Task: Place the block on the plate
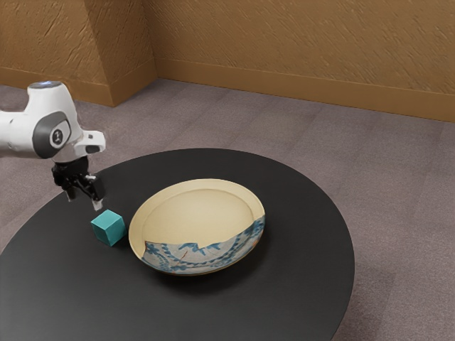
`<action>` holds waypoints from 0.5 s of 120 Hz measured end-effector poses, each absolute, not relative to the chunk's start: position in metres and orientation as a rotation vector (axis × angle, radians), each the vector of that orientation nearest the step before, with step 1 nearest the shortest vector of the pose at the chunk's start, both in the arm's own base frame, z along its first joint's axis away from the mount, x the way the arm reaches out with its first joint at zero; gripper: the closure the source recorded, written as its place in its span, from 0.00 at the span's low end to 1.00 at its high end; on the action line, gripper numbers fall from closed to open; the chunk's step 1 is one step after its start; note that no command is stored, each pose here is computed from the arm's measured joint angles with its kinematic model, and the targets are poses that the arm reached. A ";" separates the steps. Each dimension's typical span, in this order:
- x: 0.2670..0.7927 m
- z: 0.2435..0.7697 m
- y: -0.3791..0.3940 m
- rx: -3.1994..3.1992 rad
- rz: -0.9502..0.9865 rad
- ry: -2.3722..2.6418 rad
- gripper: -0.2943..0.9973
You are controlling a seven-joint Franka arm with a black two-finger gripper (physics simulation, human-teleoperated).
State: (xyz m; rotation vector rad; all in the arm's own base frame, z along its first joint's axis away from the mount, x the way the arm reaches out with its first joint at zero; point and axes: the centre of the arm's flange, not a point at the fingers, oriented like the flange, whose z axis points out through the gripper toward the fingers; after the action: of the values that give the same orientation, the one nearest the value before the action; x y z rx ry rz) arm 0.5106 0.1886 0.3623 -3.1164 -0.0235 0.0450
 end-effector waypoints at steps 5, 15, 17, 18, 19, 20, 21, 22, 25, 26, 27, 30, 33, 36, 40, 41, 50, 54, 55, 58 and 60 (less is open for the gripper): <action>0.504 0.352 0.203 -3.113 0.040 -0.059 0.23; 0.508 0.336 0.190 -3.117 0.021 -0.018 0.23; 0.510 0.334 0.184 -3.118 0.017 0.000 0.23; 0.511 0.332 0.181 -3.119 0.016 0.008 0.23; 0.512 0.331 0.178 -3.119 0.014 0.016 0.23; 0.512 0.330 0.175 -3.120 0.012 0.023 0.23; 0.513 0.329 0.173 -3.121 0.012 0.029 0.23; 0.513 0.328 0.170 -3.122 0.011 0.034 0.23; 0.513 0.325 0.166 -3.124 0.008 0.046 0.23; 0.513 0.324 0.165 -3.125 0.008 0.048 0.23; 0.513 0.323 0.164 -3.125 0.008 0.050 0.23; 0.512 0.320 0.163 -3.127 0.006 0.050 0.23; 0.510 0.317 0.163 -3.129 0.008 0.048 0.23; 0.508 0.314 0.164 -3.131 0.011 0.044 0.23; 0.505 0.311 0.166 -3.132 0.012 0.038 0.23; 0.505 0.311 0.166 -3.132 0.011 0.037 0.23; 0.504 0.309 0.168 -3.129 0.004 0.039 0.23; 0.505 0.307 0.169 -3.127 0.001 0.042 0.23; 0.506 0.306 0.169 -3.126 0.001 0.043 0.23; 0.507 0.305 0.169 -3.125 -0.003 0.046 0.23; 0.507 0.304 0.169 -3.124 -0.005 0.048 0.23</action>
State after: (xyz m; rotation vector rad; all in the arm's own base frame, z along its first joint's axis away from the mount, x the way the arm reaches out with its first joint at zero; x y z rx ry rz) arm 0.5073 0.1692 0.3038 -3.1240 0.0478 -0.0050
